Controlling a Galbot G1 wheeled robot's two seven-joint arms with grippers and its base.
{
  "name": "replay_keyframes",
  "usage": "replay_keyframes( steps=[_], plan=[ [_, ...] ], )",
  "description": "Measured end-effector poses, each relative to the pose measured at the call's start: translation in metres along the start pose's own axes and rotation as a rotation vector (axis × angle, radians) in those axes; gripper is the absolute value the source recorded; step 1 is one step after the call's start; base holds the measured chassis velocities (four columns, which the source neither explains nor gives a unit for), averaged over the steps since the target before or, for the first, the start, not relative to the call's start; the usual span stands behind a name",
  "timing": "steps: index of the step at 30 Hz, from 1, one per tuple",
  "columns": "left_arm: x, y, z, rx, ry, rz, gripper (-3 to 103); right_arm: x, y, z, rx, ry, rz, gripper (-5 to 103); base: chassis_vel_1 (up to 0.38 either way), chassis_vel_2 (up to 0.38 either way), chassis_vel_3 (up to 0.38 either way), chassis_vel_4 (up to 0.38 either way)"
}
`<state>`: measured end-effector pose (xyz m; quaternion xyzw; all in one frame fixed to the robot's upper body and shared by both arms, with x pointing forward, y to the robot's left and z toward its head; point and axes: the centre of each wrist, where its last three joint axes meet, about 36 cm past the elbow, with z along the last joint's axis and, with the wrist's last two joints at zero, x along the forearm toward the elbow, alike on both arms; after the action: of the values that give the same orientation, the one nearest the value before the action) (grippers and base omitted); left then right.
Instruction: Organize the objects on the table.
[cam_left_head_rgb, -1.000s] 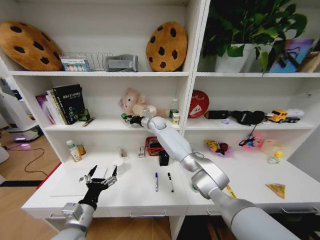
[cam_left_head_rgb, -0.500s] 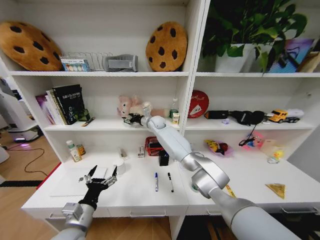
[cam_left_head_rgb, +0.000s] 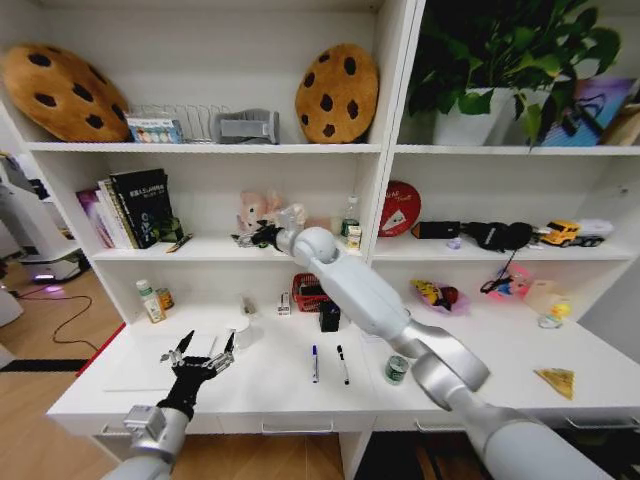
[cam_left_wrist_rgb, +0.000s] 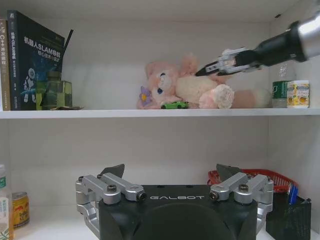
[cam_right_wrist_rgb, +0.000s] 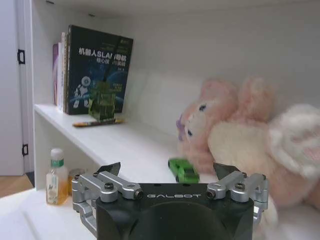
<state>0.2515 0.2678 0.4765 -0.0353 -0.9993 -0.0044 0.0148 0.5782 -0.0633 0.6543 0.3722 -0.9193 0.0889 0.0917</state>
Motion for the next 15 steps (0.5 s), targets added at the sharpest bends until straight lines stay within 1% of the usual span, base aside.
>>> replay_keyframes(
  steps=[1,5,6,8,9,11,12,13,14,15],
  plan=[
    [0.0,0.0,0.0,0.0,0.0,0.0,100,0.0,0.0,0.0,0.0,0.0,0.0,100,0.0,0.0,0.0,0.0],
    [0.0,0.0,0.0,0.0,0.0,0.0,100,0.061,0.007,0.025,-0.063,0.081,0.081,100,0.0,0.0,0.0,0.0],
    [0.0,0.0,0.0,0.0,0.0,0.0,100,0.061,0.007,0.025,-0.063,0.081,0.081,100,0.0,0.0,0.0,0.0],
    [0.0,0.0,0.0,0.0,0.0,0.0,100,0.081,0.014,0.04,-0.1,0.115,0.127,100,0.0,0.0,0.0,0.0],
    [0.0,0.0,0.0,0.0,0.0,0.0,100,0.081,0.014,0.04,-0.1,0.115,0.127,100,0.0,0.0,0.0,0.0],
    [0.0,0.0,0.0,0.0,0.0,0.0,100,0.093,0.023,0.058,-0.182,0.172,0.171,100,0.0,0.0,0.0,0.0],
    [0.0,0.0,0.0,0.0,0.0,0.0,100,0.093,0.023,0.058,-0.182,0.172,0.171,100,0.0,0.0,0.0,0.0],
    [0.0,0.0,0.0,0.0,0.0,0.0,100,0.098,0.028,0.073,-0.238,0.211,0.183,100,0.0,0.0,0.0,0.0],
    [0.0,0.0,0.0,0.0,0.0,0.0,100,0.101,0.032,0.088,-0.275,0.245,0.192,100,0.0,0.0,0.0,0.0],
    [0.0,0.0,0.0,0.0,0.0,0.0,100,0.101,0.032,0.088,-0.275,0.245,0.192,100,0.0,0.0,0.0,0.0]
  ],
)
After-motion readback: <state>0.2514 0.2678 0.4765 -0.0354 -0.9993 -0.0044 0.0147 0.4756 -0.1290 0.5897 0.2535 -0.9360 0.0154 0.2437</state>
